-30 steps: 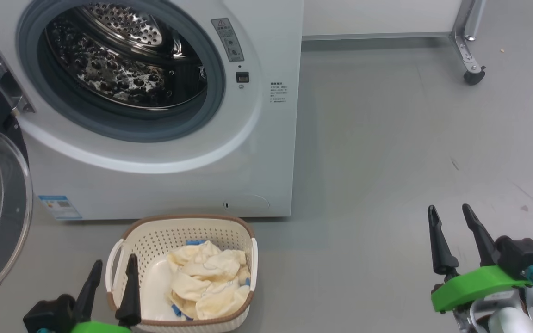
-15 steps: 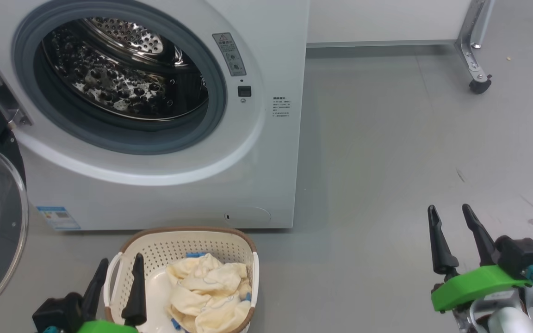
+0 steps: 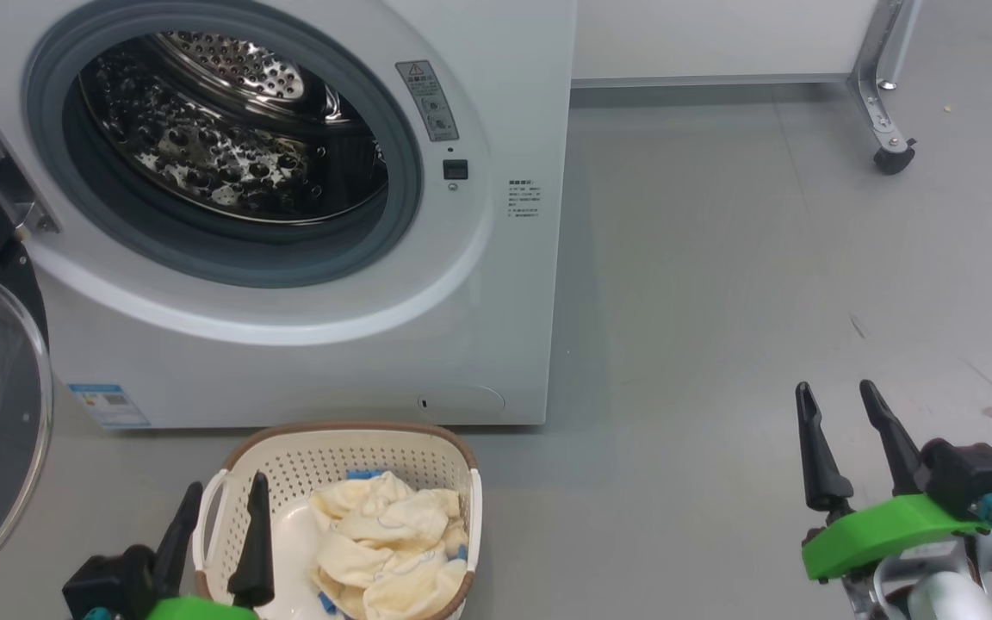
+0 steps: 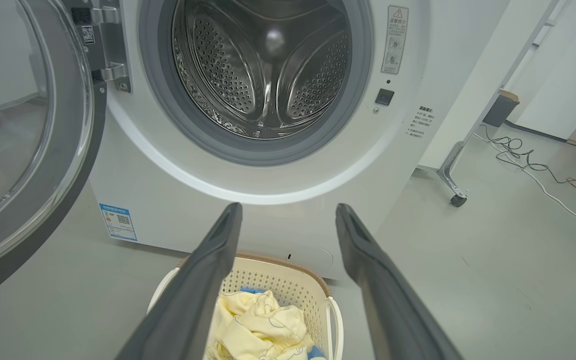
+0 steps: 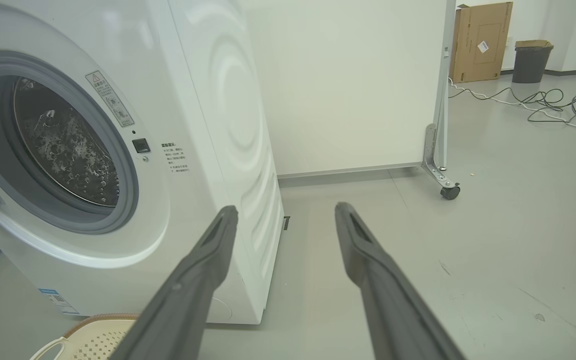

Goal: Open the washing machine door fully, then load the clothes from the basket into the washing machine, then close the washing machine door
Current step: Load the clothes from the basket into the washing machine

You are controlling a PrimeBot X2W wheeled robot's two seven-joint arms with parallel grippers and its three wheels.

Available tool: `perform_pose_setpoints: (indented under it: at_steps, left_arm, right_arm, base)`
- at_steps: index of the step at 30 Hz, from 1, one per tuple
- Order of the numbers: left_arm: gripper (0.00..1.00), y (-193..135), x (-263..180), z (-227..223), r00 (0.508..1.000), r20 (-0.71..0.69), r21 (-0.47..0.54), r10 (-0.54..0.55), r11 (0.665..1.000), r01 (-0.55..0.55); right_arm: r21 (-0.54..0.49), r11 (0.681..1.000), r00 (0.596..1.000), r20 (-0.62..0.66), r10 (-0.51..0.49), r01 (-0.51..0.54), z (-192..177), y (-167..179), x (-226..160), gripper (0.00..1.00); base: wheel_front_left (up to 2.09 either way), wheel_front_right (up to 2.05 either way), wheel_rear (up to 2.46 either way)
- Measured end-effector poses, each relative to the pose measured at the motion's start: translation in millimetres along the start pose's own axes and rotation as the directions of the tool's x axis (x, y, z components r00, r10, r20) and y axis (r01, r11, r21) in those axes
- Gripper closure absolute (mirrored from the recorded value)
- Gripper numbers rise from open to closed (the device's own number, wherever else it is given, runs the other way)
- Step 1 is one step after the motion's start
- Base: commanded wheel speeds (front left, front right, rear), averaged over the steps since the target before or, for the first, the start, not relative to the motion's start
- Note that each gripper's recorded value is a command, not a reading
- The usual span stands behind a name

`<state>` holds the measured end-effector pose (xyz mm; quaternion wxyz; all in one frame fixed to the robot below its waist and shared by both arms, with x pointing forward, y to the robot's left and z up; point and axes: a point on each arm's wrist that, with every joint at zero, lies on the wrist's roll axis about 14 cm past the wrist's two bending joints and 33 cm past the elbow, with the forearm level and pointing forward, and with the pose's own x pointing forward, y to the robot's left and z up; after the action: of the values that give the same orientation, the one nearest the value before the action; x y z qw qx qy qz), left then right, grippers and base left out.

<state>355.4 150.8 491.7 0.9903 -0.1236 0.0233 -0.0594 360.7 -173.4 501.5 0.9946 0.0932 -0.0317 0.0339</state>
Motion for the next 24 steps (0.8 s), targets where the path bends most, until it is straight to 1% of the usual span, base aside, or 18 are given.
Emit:
perform_pose_setpoints:
  at_steps: [13,19,24]
  left_arm:
    - [0.0,-5,4,-2,1.0,-0.009,0.001,-0.014,1.0,0.014]
    - [0.0,-10,11,-23,0.996,-0.085,0.002,-0.032,0.999,0.032]
    - [0.0,-12,32,-38,0.989,-0.137,0.013,-0.056,0.998,0.059]
  right_arm:
    - [-0.001,1.0,1.0,-0.018,-0.01,0.01,-6,-3,-1,0.0]
    - [-0.016,1.0,0.998,-0.065,-0.021,0.02,-21,-8,3,0.0]
    - [-0.02,0.999,0.997,-0.074,-0.033,0.032,-25,-14,19,0.0]
  base:
    - [0.0,0.0,0.0]
    - [0.0,0.0,0.0]
    - [0.0,0.0,0.0]
